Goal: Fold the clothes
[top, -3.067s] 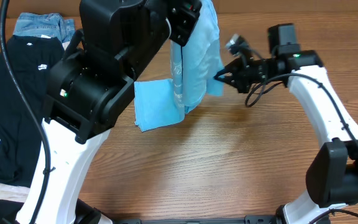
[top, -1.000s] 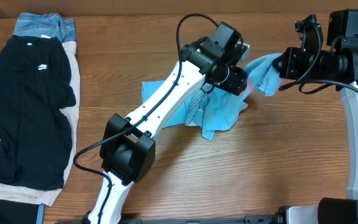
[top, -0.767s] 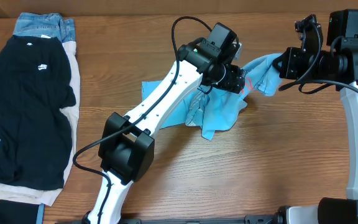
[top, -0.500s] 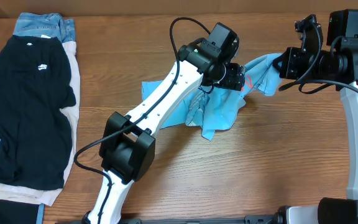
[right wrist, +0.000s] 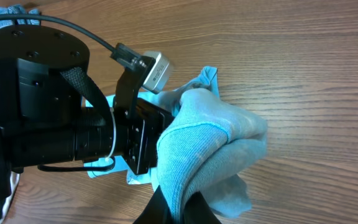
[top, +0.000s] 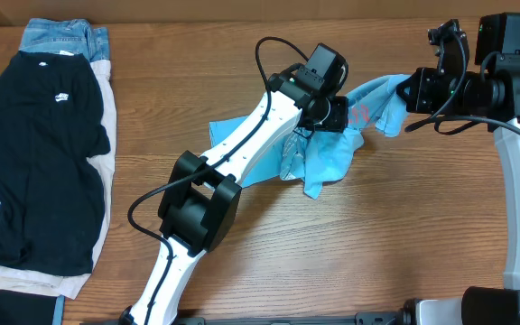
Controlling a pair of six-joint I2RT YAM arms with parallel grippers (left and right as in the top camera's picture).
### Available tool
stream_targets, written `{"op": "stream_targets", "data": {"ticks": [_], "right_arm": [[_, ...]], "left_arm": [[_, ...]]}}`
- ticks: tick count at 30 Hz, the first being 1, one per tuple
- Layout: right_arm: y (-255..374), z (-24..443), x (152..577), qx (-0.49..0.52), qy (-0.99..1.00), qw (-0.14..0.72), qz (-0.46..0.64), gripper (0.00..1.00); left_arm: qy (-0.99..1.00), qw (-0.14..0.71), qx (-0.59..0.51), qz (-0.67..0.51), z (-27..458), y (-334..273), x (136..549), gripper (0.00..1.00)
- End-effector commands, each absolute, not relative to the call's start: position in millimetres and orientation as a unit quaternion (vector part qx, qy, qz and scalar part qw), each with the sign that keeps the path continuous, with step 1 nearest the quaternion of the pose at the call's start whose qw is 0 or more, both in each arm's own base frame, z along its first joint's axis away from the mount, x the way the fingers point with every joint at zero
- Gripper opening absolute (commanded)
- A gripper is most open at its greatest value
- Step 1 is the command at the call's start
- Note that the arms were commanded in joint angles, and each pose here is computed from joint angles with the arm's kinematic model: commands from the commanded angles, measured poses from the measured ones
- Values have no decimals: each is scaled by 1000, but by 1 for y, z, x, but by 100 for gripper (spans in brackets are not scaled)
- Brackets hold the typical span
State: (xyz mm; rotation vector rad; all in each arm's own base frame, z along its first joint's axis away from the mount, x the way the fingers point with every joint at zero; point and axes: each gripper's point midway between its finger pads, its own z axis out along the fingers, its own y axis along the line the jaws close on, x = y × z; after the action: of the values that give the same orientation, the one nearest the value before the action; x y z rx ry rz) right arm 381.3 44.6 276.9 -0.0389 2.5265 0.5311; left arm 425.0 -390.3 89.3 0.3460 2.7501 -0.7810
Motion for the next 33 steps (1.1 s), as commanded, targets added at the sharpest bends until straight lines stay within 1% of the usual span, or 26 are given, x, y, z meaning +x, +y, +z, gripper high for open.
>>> {"op": "stream_targets", "data": {"ticks": [1, 3, 6, 9, 13, 22, 26, 33], "right_arm": [[43, 281, 383, -18, 939, 284, 194, 4], [43, 281, 383, -18, 939, 284, 194, 4], [43, 280, 383, -18, 939, 283, 194, 4], [43, 281, 383, -18, 939, 284, 194, 4], [41, 280, 383, -16, 940, 283, 189, 4], [38, 279, 384, -11, 941, 285, 182, 4], [27, 281, 386, 23, 940, 286, 183, 4], [2, 304, 383, 55, 929, 306, 199, 4]], "left_arm": [[946, 133, 109, -274, 87, -390, 430, 16], [945, 136, 109, -275, 88, -391, 431, 4], [944, 140, 113, -276, 90, -389, 434, 4], [941, 149, 140, -269, 97, -385, 436, 4], [949, 157, 148, -229, 110, -365, 440, 4], [962, 194, 129, -139, 184, -289, 461, 4], [967, 217, 97, -94, 217, -237, 470, 4], [961, 265, 52, -66, 276, -155, 476, 4]]}}
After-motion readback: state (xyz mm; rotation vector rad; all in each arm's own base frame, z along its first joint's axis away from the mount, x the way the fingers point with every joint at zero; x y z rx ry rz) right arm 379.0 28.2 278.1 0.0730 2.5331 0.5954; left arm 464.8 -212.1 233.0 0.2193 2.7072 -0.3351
